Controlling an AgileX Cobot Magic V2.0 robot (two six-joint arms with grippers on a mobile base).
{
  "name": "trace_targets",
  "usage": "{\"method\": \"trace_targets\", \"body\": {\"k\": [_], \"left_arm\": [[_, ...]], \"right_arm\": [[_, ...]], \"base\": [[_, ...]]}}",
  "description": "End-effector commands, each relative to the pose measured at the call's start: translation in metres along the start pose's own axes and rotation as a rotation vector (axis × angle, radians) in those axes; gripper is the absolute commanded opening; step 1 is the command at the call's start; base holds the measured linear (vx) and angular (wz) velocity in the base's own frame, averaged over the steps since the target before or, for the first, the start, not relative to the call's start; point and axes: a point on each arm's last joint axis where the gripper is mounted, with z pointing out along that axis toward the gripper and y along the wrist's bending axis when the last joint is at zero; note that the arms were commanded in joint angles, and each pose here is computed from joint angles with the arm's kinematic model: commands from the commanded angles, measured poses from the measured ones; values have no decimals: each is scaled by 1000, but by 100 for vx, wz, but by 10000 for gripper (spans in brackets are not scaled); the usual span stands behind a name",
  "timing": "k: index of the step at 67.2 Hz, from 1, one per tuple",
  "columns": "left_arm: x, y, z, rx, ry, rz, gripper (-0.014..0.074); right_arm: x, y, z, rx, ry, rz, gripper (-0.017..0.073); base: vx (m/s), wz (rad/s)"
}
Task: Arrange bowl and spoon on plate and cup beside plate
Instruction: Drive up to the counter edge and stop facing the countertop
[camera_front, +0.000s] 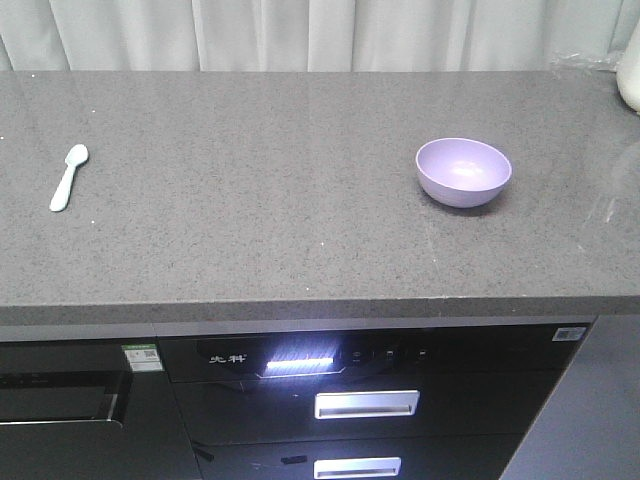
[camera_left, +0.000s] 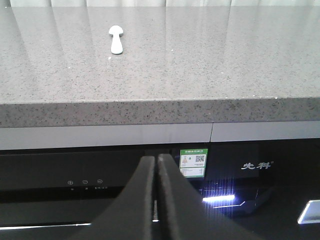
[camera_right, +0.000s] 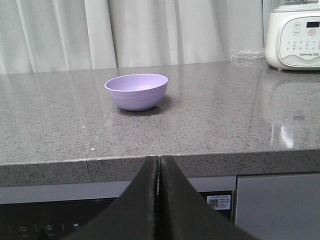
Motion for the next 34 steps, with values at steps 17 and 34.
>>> {"method": "trace_targets", "body": {"k": [17,34], "left_arm": [[-10,-2,-2,19,-90,-8,-6],[-10,-2,-2,19,-90,-8,-6]], "right_arm": [[-6,1,-1,-11,-80,-17,-3],[-6,1,-1,-11,-80,-17,-3]], "base": [[7,0],[6,0]]}}
